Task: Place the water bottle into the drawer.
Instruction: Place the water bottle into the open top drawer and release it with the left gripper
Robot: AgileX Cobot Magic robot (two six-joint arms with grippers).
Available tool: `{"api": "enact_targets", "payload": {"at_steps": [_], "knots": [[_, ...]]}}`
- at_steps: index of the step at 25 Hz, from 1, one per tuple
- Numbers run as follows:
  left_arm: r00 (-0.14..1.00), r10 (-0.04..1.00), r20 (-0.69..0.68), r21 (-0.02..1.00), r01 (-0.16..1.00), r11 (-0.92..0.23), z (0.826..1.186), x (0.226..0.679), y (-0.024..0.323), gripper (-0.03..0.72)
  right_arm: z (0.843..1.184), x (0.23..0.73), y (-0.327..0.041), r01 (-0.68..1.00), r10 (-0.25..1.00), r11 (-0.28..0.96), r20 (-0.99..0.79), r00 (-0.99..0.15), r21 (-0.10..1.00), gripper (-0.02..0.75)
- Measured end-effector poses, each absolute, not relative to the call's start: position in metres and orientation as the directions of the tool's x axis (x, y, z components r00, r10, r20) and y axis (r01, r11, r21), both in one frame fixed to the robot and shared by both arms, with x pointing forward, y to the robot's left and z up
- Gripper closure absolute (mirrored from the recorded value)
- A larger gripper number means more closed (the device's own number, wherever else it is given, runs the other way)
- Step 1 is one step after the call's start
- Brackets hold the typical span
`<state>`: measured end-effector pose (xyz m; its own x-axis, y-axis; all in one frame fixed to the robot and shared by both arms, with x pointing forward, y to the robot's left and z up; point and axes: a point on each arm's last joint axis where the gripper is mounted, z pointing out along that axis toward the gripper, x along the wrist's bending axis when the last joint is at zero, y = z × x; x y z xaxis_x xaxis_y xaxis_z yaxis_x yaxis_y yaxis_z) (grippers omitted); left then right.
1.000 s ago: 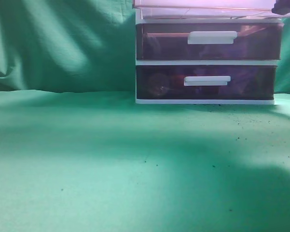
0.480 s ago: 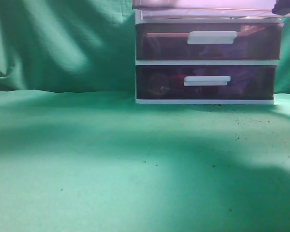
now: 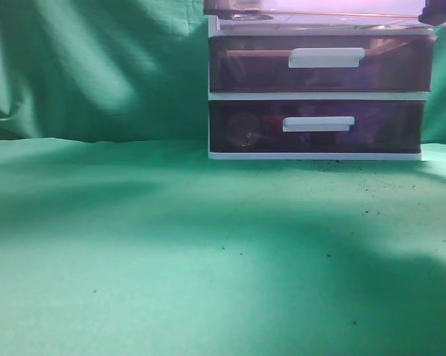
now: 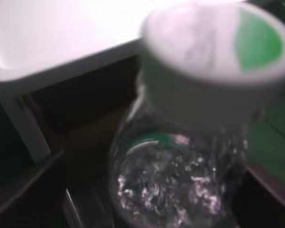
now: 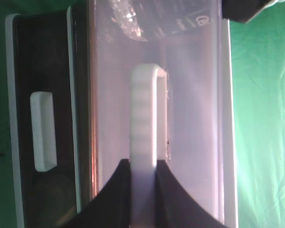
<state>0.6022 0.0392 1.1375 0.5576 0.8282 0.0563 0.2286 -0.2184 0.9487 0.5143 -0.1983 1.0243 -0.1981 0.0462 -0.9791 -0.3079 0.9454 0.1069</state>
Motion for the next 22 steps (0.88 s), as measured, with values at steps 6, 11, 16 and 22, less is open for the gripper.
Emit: {"api": "enact_targets", "payload": {"at_steps": [6, 11, 16, 22], "knots": [[0.575, 0.817, 0.037, 0.981, 0.136, -0.140, 1.149, 0.603, 0.035, 0.046, 1.024, 0.514, -0.198, -0.305, 0.053, 0.946, -0.979, -0.198, 0.113, 0.638], [0.638, 0.769, 0.026, 0.997, -0.069, 0.023, 1.159, 0.604, 0.018, 0.106, 1.024, 0.514, -0.199, -0.303, 0.056, 0.946, -0.978, -0.199, 0.116, 0.638], [0.735, 0.676, -0.057, 0.964, -0.136, 0.228, 1.124, 0.613, -0.015, 0.106, 1.024, 0.515, -0.199, -0.293, 0.069, 0.947, -0.977, -0.203, 0.127, 0.638], [0.838, 0.533, -0.119, 0.874, -0.166, 0.456, 1.085, 0.622, -0.040, 0.106, 1.023, 0.514, -0.199, -0.277, 0.086, 0.950, -0.973, -0.216, 0.146, 0.638]]}}
